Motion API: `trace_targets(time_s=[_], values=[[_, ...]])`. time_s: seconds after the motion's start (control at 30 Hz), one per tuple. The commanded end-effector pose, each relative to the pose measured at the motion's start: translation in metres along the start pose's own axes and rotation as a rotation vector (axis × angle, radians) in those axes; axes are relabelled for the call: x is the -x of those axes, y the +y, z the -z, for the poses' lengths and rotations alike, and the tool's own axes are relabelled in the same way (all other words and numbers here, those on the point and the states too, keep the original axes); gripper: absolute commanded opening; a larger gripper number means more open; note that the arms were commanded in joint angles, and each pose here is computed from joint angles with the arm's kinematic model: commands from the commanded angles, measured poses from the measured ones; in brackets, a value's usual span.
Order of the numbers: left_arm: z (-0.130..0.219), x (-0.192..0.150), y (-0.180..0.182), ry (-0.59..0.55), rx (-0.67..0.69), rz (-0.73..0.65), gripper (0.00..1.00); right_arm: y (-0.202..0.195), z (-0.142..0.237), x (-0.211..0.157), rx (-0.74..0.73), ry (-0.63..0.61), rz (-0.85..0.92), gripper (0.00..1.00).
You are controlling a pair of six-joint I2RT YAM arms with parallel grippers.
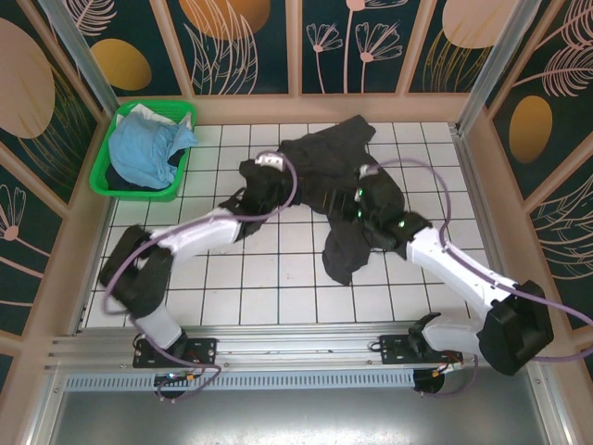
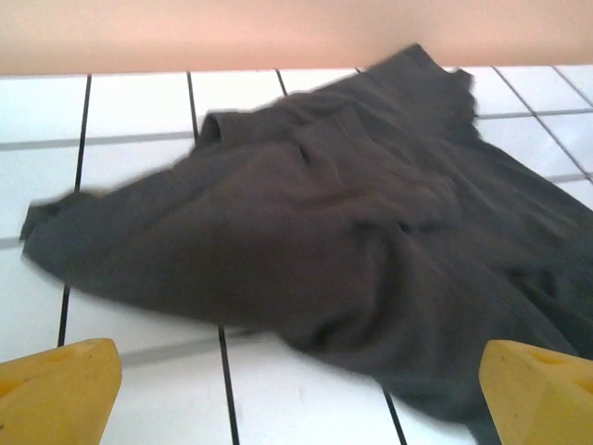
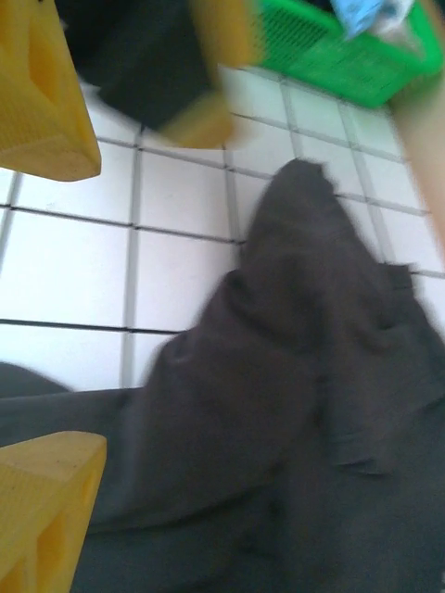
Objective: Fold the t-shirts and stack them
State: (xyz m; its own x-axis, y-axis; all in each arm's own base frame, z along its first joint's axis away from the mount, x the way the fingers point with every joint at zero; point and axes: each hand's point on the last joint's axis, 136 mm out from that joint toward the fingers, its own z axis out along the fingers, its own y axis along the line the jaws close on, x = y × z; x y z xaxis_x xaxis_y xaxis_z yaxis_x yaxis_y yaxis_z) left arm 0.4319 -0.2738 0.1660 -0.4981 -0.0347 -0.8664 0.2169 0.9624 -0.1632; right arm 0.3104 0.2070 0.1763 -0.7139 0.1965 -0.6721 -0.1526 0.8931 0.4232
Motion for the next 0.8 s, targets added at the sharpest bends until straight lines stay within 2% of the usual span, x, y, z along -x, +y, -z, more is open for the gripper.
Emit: trace_targets(time_s=[0.0, 0.13, 0.17, 0.27, 0.3, 0.43, 0.5, 0.53, 0.6, 0.73, 0.77], values=[[-0.062, 0.014, -0.002, 0.040, 0.008, -0.087, 0.96, -0.010, -0.018, -0.056, -0.027, 0.083, -0.095, 0.71], [-0.147, 0.012, 0.001, 0.138, -0.033, -0.084, 0.90, -0.024, -0.025, -0.113, -0.106, 0.195, -0.076, 0.70], [-0.162, 0.009, 0.003, 0.168, -0.051, -0.079, 0.85, -0.026, -0.025, -0.121, -0.119, 0.208, -0.068, 0.69], [-0.184, -0.008, 0.016, 0.231, -0.053, -0.064, 0.80, -0.039, -0.024, -0.133, -0.193, 0.229, -0.050, 0.67], [-0.185, -0.010, 0.019, 0.236, -0.054, -0.061, 0.78, -0.043, -0.024, -0.136, -0.215, 0.235, -0.045, 0.66], [-0.173, -0.022, 0.026, 0.262, -0.116, -0.036, 0.60, -0.064, -0.027, -0.145, -0.345, 0.275, 0.001, 0.62], [-0.165, -0.027, 0.027, 0.271, -0.149, -0.031, 0.54, -0.075, -0.026, -0.147, -0.418, 0.288, 0.021, 0.62], [-0.161, -0.032, 0.029, 0.279, -0.156, -0.038, 0.49, -0.080, -0.025, -0.147, -0.447, 0.292, 0.031, 0.59], [-0.156, -0.041, 0.035, 0.304, -0.152, -0.050, 0.36, -0.086, -0.025, -0.146, -0.486, 0.290, 0.048, 0.49], [-0.143, -0.047, 0.052, 0.341, -0.138, -0.028, 0.00, -0.092, -0.024, -0.126, -0.518, 0.253, 0.075, 0.24], [-0.138, -0.044, 0.056, 0.339, -0.143, -0.005, 0.00, -0.094, -0.024, -0.117, -0.518, 0.239, 0.079, 0.19]])
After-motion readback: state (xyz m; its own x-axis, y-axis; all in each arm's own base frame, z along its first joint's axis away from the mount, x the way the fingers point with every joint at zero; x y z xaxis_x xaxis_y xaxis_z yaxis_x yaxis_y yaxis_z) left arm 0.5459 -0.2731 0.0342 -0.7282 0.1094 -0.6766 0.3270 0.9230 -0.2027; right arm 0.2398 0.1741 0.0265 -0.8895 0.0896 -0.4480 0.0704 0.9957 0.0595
